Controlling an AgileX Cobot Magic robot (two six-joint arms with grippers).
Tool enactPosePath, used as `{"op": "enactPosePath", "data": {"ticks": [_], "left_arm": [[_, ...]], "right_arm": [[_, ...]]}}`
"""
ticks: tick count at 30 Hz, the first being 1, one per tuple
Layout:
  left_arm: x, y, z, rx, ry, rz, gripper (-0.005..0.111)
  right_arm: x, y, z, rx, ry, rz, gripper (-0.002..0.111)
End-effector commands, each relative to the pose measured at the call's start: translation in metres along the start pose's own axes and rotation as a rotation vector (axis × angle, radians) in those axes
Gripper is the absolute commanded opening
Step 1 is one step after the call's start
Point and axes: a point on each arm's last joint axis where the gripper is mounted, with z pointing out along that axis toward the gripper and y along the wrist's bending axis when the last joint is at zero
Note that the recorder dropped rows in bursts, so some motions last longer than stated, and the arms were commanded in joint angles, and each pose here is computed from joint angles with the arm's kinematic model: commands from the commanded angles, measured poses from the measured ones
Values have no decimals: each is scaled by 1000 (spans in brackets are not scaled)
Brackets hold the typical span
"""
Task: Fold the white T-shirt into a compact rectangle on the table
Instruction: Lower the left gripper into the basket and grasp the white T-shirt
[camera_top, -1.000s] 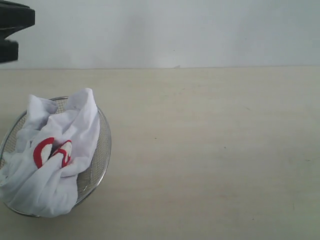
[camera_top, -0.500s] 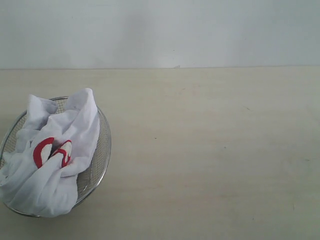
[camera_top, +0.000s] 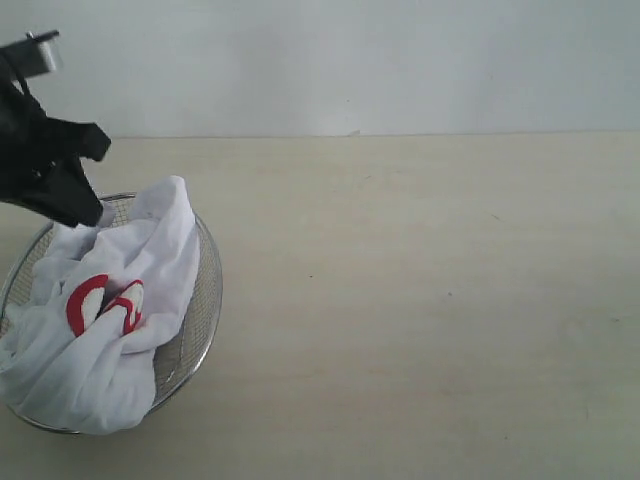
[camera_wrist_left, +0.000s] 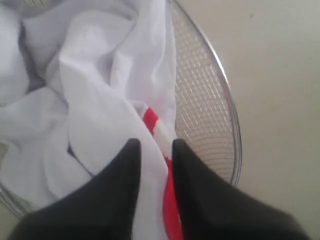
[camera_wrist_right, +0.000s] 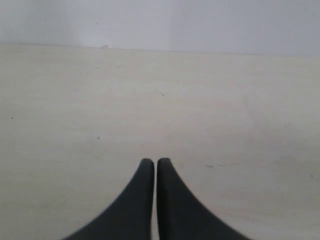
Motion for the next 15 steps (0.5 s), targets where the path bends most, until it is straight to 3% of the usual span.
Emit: {"op": "enactPosePath", "data": {"ticks": [1, 2, 4, 15], "left_arm": [[-1, 5, 25, 31, 118, -78, 65], [-2, 7, 29, 32, 126, -106, 79], [-3, 10, 38, 30, 141, -122, 87], [-6, 28, 96, 32, 253, -216, 87]], "right_arm": [[-1, 0, 0, -3, -8, 3, 0], [-1, 0, 0, -3, -8, 3, 0], [-1, 0, 0, -3, -8, 3, 0], [-1, 0, 0, -3, -8, 3, 0]]}}
